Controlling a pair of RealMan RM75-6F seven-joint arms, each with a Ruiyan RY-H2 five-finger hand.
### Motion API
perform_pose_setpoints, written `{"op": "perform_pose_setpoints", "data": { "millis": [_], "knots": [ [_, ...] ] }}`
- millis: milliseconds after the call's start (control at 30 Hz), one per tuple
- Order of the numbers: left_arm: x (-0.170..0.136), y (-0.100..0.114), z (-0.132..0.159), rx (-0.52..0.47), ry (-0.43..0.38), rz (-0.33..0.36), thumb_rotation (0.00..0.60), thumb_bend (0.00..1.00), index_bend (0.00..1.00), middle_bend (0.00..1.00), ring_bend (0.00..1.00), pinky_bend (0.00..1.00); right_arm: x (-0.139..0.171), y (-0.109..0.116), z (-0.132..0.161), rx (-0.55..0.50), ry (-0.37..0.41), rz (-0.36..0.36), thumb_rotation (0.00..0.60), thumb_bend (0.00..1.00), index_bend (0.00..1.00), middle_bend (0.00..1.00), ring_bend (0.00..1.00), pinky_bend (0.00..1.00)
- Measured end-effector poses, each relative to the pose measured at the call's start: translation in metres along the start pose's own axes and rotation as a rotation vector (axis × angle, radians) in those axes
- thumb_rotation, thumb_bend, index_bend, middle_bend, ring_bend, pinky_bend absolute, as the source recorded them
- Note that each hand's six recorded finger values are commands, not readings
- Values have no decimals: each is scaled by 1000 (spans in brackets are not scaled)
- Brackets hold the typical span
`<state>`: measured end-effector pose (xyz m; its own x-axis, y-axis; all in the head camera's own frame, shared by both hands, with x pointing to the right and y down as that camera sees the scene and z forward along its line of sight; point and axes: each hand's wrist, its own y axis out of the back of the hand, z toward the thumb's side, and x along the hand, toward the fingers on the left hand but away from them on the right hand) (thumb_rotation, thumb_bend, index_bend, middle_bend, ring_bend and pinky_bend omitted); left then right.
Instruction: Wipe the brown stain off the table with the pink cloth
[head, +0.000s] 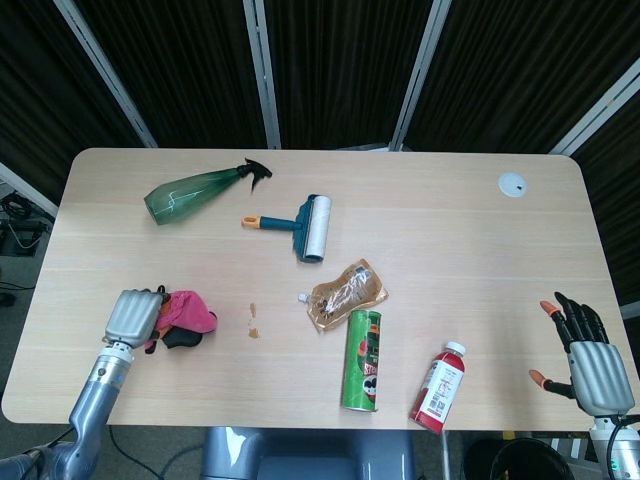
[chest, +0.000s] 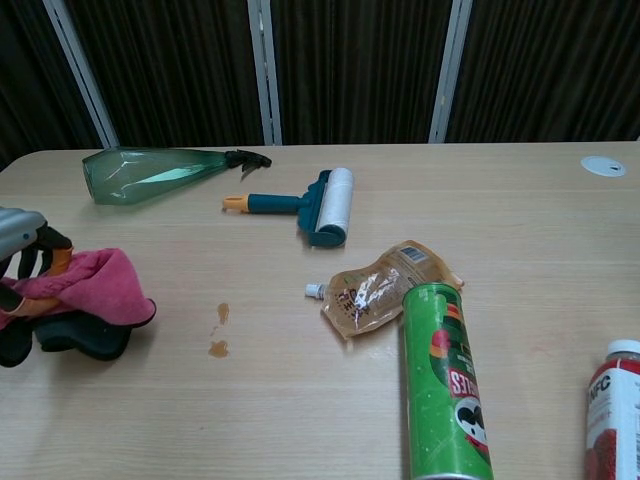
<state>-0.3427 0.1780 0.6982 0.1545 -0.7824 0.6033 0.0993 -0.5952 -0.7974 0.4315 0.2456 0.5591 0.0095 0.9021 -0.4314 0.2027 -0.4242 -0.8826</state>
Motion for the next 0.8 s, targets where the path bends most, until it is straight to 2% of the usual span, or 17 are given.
{"op": "perform_pose_setpoints", "data": {
  "millis": [200, 367, 600, 800],
  "knots": [
    [16, 27, 37, -48, -71, 64, 600, 659, 859, 579, 510, 582, -1, 0, -1, -10, -6, 3, 600, 7, 103, 0, 0, 4],
    [23, 34, 71, -58, -130, 76, 600, 656, 859, 577, 511, 582, -2, 0, -2, -16, -8, 2, 600, 7, 103, 0, 0, 4],
    [22, 23, 126, -65, -225, 54, 600, 652, 858, 575, 511, 581, -2, 2, -3, -32, -12, -4, 600, 11, 103, 0, 0, 4],
    [23, 5, 152, -54, -270, 26, 600, 650, 853, 570, 510, 581, -2, 4, -4, -45, -15, -14, 600, 13, 103, 0, 0, 4]
  ]
}}
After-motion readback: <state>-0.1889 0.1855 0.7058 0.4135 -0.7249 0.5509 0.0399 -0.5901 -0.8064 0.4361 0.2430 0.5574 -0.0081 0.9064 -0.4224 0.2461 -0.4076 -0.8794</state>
